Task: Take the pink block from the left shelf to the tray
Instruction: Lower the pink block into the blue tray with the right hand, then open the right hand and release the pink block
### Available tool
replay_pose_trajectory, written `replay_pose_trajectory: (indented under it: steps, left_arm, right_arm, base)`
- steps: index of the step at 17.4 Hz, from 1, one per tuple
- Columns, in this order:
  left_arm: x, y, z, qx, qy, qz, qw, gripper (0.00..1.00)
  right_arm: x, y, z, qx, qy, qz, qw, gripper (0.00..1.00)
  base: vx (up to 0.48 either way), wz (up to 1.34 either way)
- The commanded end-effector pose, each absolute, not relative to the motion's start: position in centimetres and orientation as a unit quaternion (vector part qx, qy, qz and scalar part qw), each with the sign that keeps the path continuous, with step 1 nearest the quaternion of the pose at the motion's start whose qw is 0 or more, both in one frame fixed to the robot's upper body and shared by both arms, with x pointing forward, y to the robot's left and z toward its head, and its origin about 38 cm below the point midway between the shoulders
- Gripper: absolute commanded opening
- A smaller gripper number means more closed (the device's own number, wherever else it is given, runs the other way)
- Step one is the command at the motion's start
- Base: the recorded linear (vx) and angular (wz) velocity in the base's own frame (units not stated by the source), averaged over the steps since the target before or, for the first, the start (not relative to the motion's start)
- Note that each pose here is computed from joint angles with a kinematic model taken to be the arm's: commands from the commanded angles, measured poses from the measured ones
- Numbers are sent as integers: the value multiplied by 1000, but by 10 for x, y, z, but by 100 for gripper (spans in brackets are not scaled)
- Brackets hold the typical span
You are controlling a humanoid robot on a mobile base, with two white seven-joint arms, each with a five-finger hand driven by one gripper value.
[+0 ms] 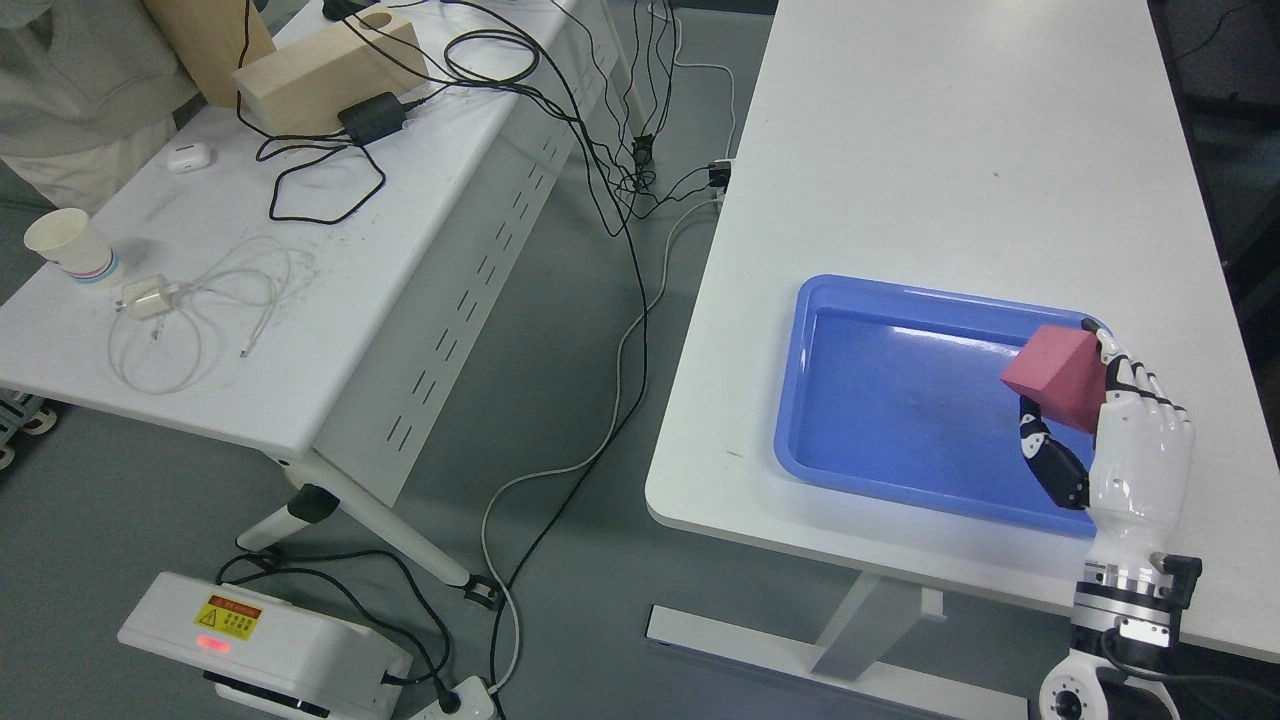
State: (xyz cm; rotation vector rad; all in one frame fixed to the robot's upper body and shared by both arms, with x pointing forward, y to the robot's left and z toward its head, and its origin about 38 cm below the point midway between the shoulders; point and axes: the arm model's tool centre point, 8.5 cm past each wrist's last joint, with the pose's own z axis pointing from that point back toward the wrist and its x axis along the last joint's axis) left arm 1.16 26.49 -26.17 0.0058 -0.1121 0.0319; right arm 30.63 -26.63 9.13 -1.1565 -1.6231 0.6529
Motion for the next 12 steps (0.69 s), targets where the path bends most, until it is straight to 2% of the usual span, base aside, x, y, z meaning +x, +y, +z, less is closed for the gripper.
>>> replay_pose_trajectory:
  steps: [1,4,7,10,12]
  left_arm:
    - [38,276,-260,11,-81,13,997,100]
    - [38,276,-260,11,-81,13,997,100]
    - [38,276,-260,11,-81,13,997,100]
    - [38,276,-260,11,-81,13,997,100]
    - [38,276,-260,11,-81,13,997,100]
  right_arm:
    - [300,-269,74,-445,-640,327,534,3]
    - [297,-269,71,-440,-637,329,541,7]
    - [297,-268,71,-437,-640,324,542,29]
    - [297,-269,72,-411,-659,293,557,53]
    - [296,-270,74,-393,-677,276,558,63]
  base:
    - [51,-12]
    - [29,-9]
    - [15,0]
    - [0,0]
    - [0,0]
